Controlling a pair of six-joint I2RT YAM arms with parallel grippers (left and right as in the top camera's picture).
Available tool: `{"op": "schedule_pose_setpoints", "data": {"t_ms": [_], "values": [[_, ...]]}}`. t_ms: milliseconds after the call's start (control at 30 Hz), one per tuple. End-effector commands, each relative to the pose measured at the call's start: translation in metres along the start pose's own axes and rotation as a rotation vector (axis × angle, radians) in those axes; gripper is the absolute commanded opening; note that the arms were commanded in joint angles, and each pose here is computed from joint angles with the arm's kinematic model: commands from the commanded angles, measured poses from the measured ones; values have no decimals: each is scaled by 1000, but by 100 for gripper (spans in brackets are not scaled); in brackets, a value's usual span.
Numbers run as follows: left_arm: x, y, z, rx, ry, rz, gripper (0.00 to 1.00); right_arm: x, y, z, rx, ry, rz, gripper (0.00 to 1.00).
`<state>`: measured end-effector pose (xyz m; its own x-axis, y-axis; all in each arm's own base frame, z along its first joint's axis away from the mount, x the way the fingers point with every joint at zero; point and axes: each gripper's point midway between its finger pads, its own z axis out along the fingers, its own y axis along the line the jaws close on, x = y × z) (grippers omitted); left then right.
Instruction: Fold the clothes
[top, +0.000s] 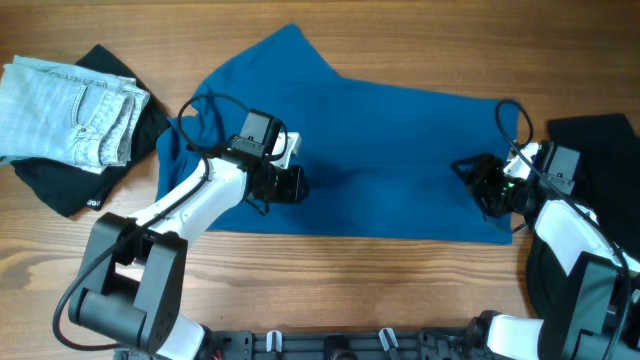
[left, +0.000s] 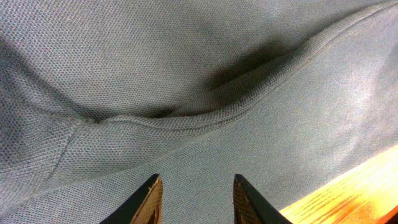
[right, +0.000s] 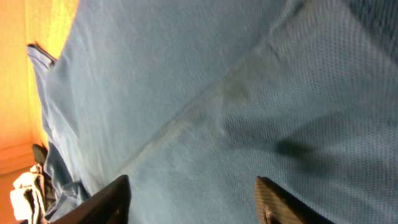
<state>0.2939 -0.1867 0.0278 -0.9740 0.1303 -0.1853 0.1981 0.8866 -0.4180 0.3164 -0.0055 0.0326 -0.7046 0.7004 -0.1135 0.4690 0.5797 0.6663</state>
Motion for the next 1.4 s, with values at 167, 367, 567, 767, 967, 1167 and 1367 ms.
{"op": "schedule_pose_setpoints", "data": {"t_ms": [167, 367, 567, 767, 967, 1167, 1367], "values": [[-7, 78, -14, -393, -98, -234, 13, -35, 1, -42, 38, -54, -122, 55], [-4, 145, -43, -368, -118, -544, 32, -38, -38, -78, 318, -19, -33, 55], [9, 169, -57, -317, -86, -610, 50, 46, -94, -68, 481, 249, 146, 61], [16, 174, -59, -331, -57, -581, 42, 70, -100, -43, 375, 274, 153, 36], [18, 177, -61, -358, -52, -583, 34, 66, -139, -93, 789, 211, 353, 4], [19, 177, -61, -360, -50, -584, 36, 42, -123, -107, 796, 180, 337, 59], [-19, 144, -107, -270, -125, -451, 45, -24, -60, -121, 616, 68, 226, 63]]}}
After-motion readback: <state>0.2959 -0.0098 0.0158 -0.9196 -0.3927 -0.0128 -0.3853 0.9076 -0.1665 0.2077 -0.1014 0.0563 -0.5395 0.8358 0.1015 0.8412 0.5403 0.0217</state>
